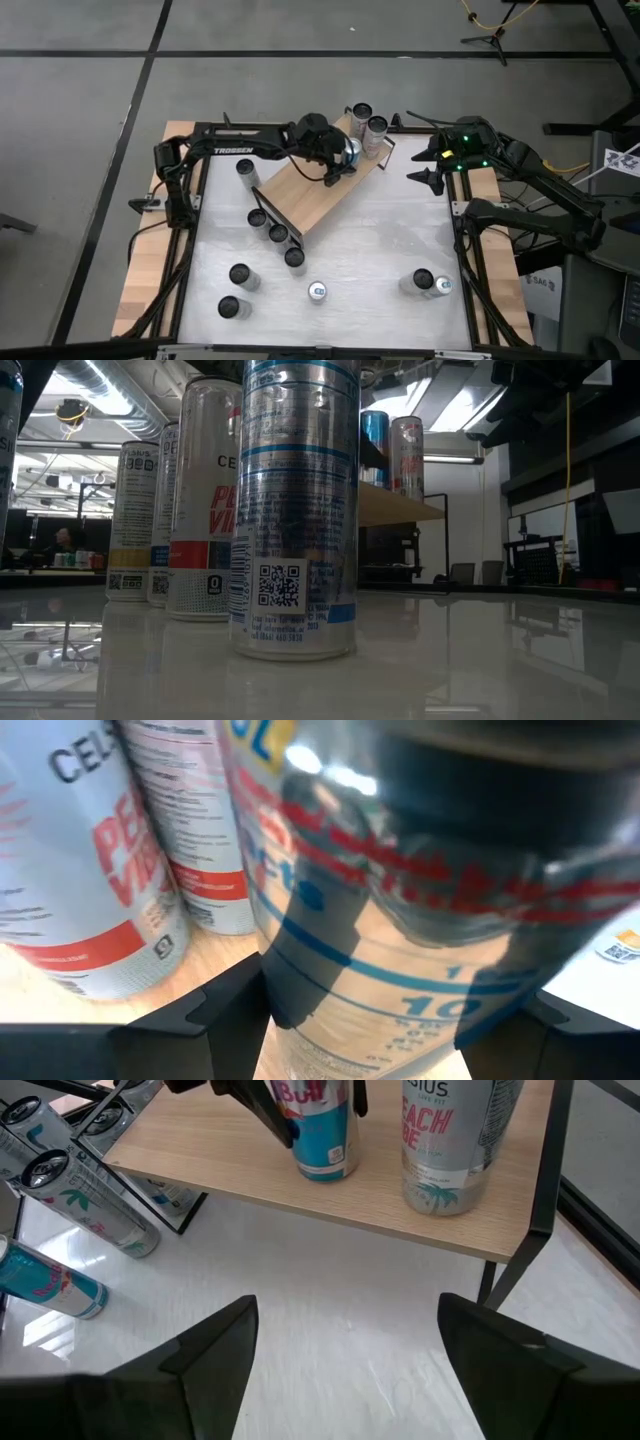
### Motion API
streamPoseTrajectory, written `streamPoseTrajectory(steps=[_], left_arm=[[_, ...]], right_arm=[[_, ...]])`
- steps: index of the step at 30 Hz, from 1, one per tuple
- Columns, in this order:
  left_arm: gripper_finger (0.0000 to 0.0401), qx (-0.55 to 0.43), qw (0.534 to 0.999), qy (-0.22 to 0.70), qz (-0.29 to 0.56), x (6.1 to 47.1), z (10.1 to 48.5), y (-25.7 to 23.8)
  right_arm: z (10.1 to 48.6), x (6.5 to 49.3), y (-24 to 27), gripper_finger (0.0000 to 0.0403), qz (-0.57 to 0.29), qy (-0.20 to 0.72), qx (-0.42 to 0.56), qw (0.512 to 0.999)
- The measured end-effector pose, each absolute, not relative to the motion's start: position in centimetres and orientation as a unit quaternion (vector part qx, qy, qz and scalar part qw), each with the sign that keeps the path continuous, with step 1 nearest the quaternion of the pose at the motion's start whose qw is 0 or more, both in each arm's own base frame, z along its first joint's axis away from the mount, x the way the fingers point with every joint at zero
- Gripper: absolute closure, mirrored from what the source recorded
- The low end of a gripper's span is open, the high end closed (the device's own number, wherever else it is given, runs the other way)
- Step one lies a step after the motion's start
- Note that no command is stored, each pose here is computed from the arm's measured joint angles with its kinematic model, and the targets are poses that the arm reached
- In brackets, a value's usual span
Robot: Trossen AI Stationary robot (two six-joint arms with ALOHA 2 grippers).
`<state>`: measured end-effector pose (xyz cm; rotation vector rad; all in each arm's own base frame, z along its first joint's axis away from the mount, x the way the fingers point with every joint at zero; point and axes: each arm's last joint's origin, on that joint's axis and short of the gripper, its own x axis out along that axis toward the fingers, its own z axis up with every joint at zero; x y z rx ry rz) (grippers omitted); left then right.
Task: Place canned beverage on shelf
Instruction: Put the blue soda can on the shelf
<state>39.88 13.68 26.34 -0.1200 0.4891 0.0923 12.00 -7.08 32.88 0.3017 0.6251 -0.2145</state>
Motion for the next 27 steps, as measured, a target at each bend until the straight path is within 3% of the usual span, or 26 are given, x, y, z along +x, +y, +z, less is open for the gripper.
streamPoseTrajectory(steps=[27], left_arm=[[0.0140,-0.055,0.968,0.241,0.043,39.96,26.34,13.46]], right_arm=[[32.88,12.01,-7.08,0.0098,-0.105,0.306,0.148,0.935]])
